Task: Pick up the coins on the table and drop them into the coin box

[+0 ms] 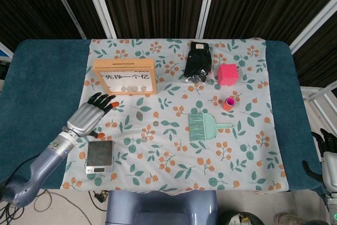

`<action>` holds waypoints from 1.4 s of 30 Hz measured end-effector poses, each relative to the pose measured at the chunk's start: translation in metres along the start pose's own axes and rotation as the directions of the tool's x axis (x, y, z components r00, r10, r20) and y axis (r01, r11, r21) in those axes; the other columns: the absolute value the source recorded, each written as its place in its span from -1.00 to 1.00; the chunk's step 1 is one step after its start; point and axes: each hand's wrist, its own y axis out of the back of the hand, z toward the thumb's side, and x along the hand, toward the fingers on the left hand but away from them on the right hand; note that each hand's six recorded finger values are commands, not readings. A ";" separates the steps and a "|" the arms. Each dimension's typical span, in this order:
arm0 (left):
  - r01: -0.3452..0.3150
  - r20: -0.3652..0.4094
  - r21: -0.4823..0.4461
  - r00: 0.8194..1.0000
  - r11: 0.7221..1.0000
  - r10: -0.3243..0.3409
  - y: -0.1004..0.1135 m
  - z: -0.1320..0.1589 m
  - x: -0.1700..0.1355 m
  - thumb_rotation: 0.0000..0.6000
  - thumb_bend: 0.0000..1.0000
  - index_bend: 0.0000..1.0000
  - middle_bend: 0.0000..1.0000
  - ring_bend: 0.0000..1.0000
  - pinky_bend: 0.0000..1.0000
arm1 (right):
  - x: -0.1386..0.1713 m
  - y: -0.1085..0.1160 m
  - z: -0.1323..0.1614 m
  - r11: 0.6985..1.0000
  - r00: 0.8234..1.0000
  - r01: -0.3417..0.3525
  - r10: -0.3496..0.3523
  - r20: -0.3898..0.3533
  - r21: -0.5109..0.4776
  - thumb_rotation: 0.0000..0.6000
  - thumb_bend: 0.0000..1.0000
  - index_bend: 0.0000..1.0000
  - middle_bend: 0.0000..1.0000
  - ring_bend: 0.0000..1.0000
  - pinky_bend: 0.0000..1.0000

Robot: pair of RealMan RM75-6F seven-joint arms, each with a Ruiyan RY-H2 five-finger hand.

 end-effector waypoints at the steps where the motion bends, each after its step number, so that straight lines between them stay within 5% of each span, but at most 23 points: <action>1: 0.006 0.011 0.001 1.000 1.000 -0.006 -0.002 0.007 0.007 1.00 -0.90 -0.68 -1.00 -1.00 -1.00 | 0.000 0.000 0.000 1.000 1.000 -0.001 0.001 0.000 0.001 1.00 -0.21 -0.68 -0.88 -0.97 -1.00; 7: 0.034 0.058 0.003 0.998 0.999 -0.034 -0.014 0.045 0.044 1.00 -0.94 -0.68 -1.00 -1.00 -1.00 | 0.000 0.001 -0.001 1.000 1.000 0.003 -0.003 0.005 -0.004 1.00 -0.21 -0.68 -0.88 -0.97 -1.00; 15: 0.043 0.135 0.144 0.989 0.989 -0.063 -0.026 0.082 0.076 1.00 -0.95 -0.68 -1.00 -1.00 -1.00 | 0.000 0.002 -0.002 1.000 1.000 0.003 -0.003 0.011 -0.008 1.00 -0.21 -0.68 -0.88 -0.97 -1.00; 42: 0.068 0.163 0.178 0.982 0.982 -0.097 -0.056 0.103 0.094 1.00 -0.95 -0.61 -1.00 -1.00 -1.00 | -0.002 0.004 -0.005 1.000 1.000 0.007 -0.007 0.026 -0.015 1.00 -0.21 -0.68 -0.88 -0.97 -1.00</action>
